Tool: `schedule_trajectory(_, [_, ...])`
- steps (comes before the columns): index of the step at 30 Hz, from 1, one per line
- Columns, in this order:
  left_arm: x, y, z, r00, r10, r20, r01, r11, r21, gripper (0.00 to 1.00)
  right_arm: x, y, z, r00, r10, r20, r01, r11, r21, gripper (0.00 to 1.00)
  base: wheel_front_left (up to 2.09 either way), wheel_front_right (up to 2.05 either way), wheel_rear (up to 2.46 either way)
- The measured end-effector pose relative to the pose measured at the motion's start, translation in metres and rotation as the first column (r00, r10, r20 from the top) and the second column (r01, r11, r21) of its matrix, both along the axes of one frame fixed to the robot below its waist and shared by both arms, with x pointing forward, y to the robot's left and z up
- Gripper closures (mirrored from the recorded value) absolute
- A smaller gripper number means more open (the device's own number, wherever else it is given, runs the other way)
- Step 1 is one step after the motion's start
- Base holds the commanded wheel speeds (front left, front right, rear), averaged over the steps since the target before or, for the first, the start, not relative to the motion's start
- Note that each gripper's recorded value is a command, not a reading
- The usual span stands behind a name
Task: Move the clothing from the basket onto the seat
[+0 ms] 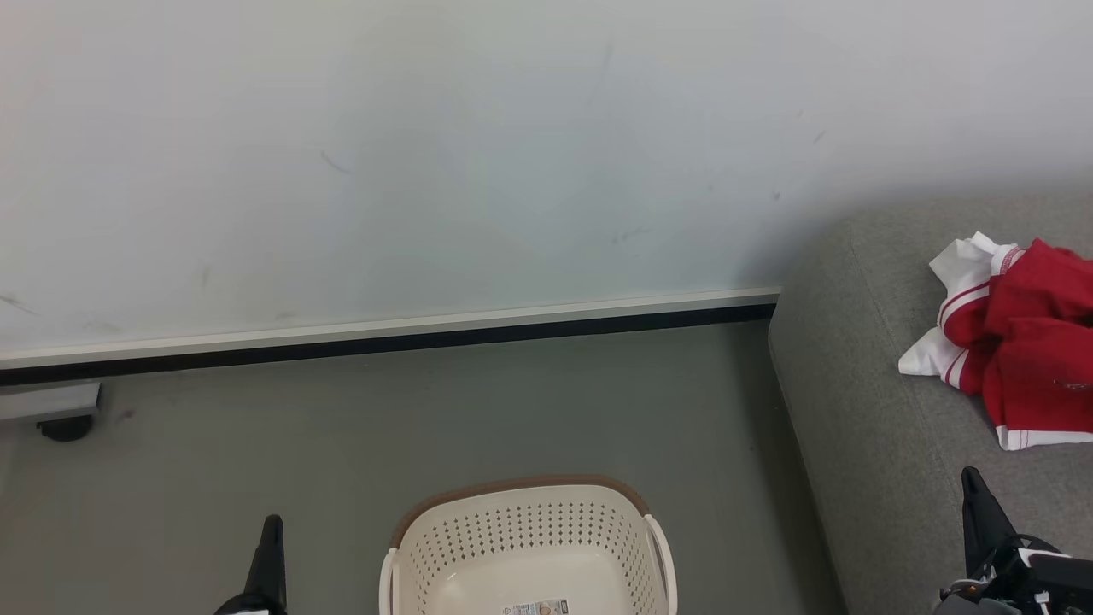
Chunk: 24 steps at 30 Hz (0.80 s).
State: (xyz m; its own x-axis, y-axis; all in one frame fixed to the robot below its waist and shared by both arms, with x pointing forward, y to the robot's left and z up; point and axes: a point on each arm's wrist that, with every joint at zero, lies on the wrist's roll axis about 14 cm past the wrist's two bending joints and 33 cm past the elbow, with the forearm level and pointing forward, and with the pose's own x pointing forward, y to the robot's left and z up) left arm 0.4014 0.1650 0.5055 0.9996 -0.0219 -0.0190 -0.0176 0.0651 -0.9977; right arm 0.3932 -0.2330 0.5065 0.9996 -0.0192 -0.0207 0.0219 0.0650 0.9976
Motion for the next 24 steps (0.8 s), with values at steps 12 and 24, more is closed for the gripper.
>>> schedule_trajectory(12, [0.0047, -0.0009, 0.0019, 1.000, -0.003, 0.005, 0.003, 0.998, -0.063, 1.00, 0.0038, -0.0040, 0.0034, 1.000, -0.011, 0.018, 0.010, 0.998, 0.069, 1.00, 0.00, 0.00, 0.00])
schedule_trajectory(24, [0.0048, -0.0010, 0.0020, 1.000, -0.003, 0.006, 0.003, 0.998, -0.064, 1.00, 0.0035, -0.0044, 0.0031, 1.000, -0.013, 0.018, 0.012, 0.997, 0.072, 1.00, 0.00, 0.00, 0.00])
